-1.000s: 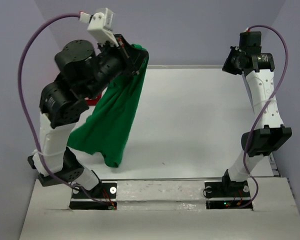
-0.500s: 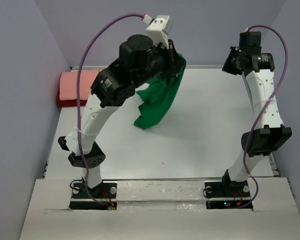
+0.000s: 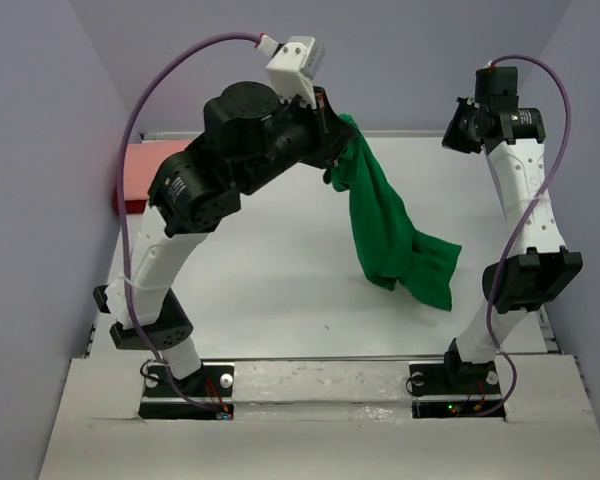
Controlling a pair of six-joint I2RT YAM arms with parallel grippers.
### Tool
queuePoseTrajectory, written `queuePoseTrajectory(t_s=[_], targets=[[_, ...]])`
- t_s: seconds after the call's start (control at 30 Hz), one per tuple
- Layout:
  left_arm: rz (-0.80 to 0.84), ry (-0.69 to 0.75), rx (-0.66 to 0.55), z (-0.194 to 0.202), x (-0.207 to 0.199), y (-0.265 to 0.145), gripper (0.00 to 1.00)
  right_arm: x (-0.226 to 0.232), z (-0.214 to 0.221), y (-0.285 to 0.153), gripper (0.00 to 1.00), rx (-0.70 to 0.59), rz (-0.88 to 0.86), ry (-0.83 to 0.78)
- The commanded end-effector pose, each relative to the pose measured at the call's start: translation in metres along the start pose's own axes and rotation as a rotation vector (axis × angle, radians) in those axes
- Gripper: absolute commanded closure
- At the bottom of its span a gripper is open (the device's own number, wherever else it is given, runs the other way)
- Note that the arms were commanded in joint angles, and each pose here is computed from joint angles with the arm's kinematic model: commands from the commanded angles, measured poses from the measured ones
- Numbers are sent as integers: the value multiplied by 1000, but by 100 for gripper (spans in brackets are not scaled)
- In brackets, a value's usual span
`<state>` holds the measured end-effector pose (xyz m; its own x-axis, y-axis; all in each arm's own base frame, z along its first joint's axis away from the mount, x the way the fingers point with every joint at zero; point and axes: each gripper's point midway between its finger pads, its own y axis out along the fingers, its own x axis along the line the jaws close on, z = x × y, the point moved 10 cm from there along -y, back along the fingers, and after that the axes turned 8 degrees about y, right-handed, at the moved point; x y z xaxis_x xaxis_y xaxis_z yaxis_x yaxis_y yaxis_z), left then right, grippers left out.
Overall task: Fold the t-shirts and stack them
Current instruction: Flatten out the tshirt
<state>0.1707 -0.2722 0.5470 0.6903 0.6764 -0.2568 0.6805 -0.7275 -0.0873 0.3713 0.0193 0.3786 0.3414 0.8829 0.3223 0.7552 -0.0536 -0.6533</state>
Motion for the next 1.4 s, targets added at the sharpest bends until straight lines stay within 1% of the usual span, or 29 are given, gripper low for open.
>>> queuePoseTrajectory(t_s=[0.0,0.3,0.43,0.5,0.53,0.6,0.73,0.87,1.03,1.1,1.13,1.2,1.23,1.37], targets=[[-95,11,-166,-36,15,-50,100,6,-12,-13,100,-55,-43,-10],[-269,18,-192,-47,65,-67,100,6,-13,-14,100,-58,-40,-22],[-316,25,-196,-47,75,-69,100,7,-12,-12,100,-48,-51,-21],[-310,28,-186,-46,76,-63,100,10,-11,-13,100,-48,-59,-26],[-265,30,-177,-45,73,-59,100,10,-12,-12,100,-47,-60,-28],[-201,21,-156,-42,69,-40,100,10,-12,-11,100,-45,-58,-30],[-166,20,-111,-32,68,-4,100,10,-12,-14,100,-52,-58,-34],[-126,10,-105,-29,60,7,100,9,-13,-15,100,-57,-55,-36],[-203,-4,-179,-42,59,-22,100,10,-13,-14,100,-55,-56,-35],[-237,-13,-215,-48,60,-45,100,10,-13,-14,100,-54,-58,-35],[-268,-23,-253,-54,61,-64,100,12,-15,-14,100,-57,-62,-33],[-299,-30,-268,-55,63,-79,100,12,-15,-13,100,-51,-64,-34],[-330,-40,-297,-59,65,-96,100,12,-15,-13,100,-48,-66,-34],[-420,-59,-349,-63,71,-130,100,13,-15,-11,100,-43,-68,-36]])
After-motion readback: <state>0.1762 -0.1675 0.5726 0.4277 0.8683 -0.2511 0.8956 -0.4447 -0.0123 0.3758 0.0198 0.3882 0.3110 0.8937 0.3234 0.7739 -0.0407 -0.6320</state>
